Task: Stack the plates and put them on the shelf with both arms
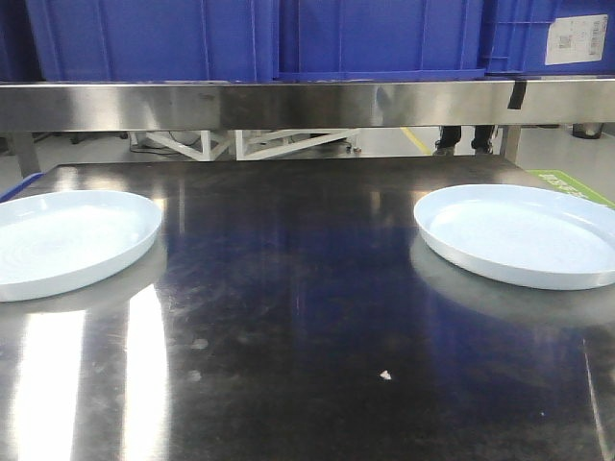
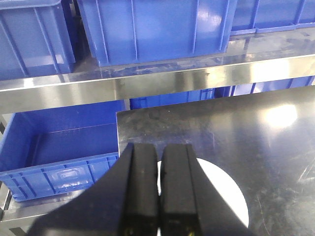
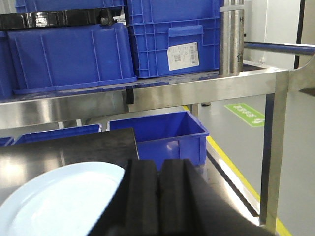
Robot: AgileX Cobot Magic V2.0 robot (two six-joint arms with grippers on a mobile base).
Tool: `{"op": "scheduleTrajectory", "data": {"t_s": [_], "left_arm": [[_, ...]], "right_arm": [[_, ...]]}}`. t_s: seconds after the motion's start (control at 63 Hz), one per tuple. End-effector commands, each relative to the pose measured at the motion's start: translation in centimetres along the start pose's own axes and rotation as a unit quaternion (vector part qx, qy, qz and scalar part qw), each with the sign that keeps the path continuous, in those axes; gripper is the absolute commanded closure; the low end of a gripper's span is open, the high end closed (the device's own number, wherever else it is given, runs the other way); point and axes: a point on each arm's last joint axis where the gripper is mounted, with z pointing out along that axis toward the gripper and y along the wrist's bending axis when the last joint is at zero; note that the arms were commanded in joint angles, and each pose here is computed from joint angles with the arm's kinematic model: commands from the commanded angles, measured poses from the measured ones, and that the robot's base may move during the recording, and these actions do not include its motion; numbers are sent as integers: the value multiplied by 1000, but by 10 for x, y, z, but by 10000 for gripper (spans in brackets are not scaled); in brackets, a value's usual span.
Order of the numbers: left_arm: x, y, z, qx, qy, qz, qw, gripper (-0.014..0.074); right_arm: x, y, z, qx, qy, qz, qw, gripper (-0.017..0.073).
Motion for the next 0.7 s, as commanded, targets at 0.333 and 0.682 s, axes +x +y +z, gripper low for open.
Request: {"op": "scheduleTrajectory", "data": {"t_s": [0.333,0.682], "left_arm": [[-18,-2,-7,7,-59,-3,998,505],[-18,-2,-7,8,-59,-4,998,505]], "right_arm": [[-128,19,86,12,65,6,998,511],[-145,35,165,-6,161,8,987,511]]}}
